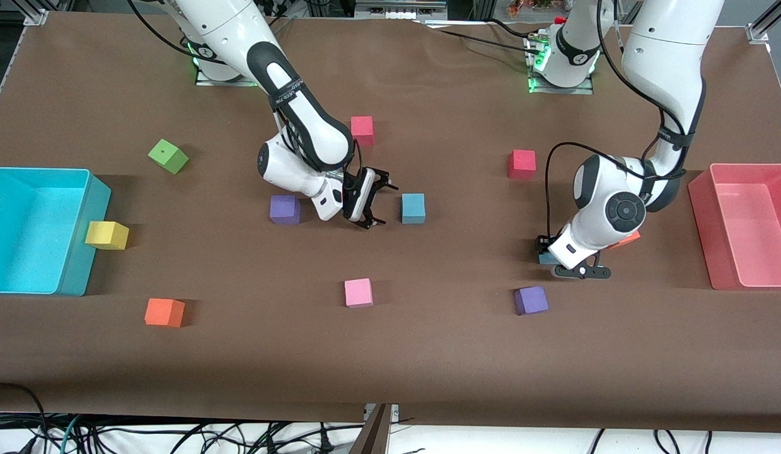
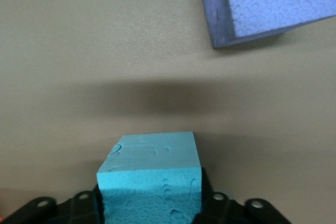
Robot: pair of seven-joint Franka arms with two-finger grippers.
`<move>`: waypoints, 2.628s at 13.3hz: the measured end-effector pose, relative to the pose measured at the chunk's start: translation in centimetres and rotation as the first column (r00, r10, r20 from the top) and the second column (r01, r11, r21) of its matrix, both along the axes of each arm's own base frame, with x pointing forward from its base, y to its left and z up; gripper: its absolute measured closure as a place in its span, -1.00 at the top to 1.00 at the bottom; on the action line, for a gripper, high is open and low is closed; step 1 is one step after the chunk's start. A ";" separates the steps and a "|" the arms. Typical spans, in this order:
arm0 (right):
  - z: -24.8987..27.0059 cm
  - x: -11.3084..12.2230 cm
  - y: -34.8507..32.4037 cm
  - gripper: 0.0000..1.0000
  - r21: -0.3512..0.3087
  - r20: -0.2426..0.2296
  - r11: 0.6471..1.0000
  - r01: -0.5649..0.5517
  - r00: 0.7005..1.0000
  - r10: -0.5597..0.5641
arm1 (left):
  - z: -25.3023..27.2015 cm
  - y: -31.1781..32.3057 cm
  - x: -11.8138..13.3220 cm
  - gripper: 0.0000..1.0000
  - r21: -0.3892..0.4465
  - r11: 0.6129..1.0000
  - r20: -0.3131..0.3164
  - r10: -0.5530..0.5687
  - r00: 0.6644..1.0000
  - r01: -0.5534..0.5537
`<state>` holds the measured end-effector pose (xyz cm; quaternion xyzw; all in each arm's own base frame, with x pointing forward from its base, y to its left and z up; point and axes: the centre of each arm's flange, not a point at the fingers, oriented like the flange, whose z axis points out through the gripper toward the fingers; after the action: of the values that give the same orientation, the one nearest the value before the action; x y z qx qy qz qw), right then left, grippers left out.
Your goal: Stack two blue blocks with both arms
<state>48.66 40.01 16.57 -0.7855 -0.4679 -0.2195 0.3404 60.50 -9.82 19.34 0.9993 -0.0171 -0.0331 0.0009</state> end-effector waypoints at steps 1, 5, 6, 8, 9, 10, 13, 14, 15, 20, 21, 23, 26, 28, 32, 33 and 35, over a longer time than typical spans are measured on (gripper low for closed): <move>0.0 -0.1 0.1 1.00 0.008 0.003 1.000 -0.010 1.000 0.010 | 0.3 0.0 0.1 0.15 -0.001 1.000 0.003 0.000 1.000 0.000; -0.4 0.1 -0.2 1.00 0.027 0.008 0.999 -0.035 0.999 0.034 | 6.2 -1.1 0.3 0.15 -0.016 1.000 0.006 -0.016 1.000 0.016; -0.5 0.1 -0.3 1.00 0.026 0.010 0.999 -0.037 0.999 0.037 | 8.4 -2.0 0.2 0.15 -0.026 0.999 0.010 -0.030 0.999 0.030; -0.7 0.1 -0.4 1.00 0.025 0.013 0.999 -0.041 0.999 0.041 | 12.8 -4.3 0.2 0.15 -0.046 0.998 -0.001 -0.050 0.999 0.050; -0.8 0.1 -0.5 1.00 0.024 0.013 0.999 -0.041 0.999 0.041 | 14.8 -6.0 0.2 0.15 -0.061 0.997 -0.005 -0.042 0.999 0.042; -0.8 0.1 -0.5 1.00 0.024 0.013 0.999 -0.041 0.999 0.041 | 16.4 -8.0 0.1 0.15 -0.073 0.997 -0.004 -0.032 0.999 0.032; -0.9 0.1 -0.5 1.00 0.024 0.012 0.999 -0.042 0.999 0.041 | 18.2 -16.7 -2.2 0.15 -0.095 0.995 -0.009 0.025 1.000 -0.026; -0.9 0.1 -0.5 1.00 0.024 0.012 0.999 -0.042 0.999 0.041 | 18.0 -19.3 -3.3 0.15 -0.092 0.995 -0.017 0.041 0.999 -0.043; -0.9 0.2 -0.5 1.00 0.024 0.013 0.999 -0.042 0.999 0.041 | 17.6 -21.9 -4.4 0.15 -0.088 0.995 -0.027 0.051 0.998 -0.053; -0.9 0.2 -0.5 1.00 0.025 0.013 0.999 -0.043 0.999 0.042 | 12.6 -31.6 -7.4 0.15 -0.061 0.993 -0.080 0.097 0.992 -0.102; -0.9 0.2 -0.5 1.00 0.025 0.013 0.999 -0.043 0.999 0.042 | 11.8 -32.3 -7.3 0.15 -0.058 0.992 -0.085 0.110 0.990 -0.115; -0.9 0.2 -0.5 1.00 0.025 0.013 0.999 -0.043 0.999 0.042 | 10.5 -33.2 -7.0 0.15 -0.064 0.988 -0.082 0.134 0.988 -0.139; -0.9 0.2 -0.5 1.00 0.026 0.013 0.999 -0.043 0.999 0.042 | 9.2 -33.7 -6.8 0.15 -0.071 0.985 -0.076 0.150 0.986 -0.155; -0.9 0.2 -0.5 1.00 0.026 0.013 0.999 -0.043 0.999 0.043 | 8.7 -34.4 -7.3 0.15 -0.069 0.983 -0.077 0.162 0.984 -0.168; -0.9 0.2 -0.5 1.00 0.026 0.013 0.999 -0.043 0.999 0.043 | 7.8 -35.5 -8.0 0.15 -0.070 0.984 -0.075 0.161 0.984 -0.166; -0.9 0.2 -0.5 1.00 0.026 0.013 0.999 -0.043 0.999 0.043 | 7.7 -35.5 -8.0 0.15 -0.068 0.984 -0.076 0.161 0.984 -0.166; -0.9 0.2 -0.5 1.00 0.026 0.013 0.999 -0.043 0.999 0.043 | 7.5 -35.4 -7.9 0.15 -0.066 0.984 -0.077 0.163 0.984 -0.168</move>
<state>48.83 39.47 15.68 -0.7694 -0.4838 -0.2232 0.3524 52.60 -45.19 26.85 0.9948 0.0649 -0.0678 0.0402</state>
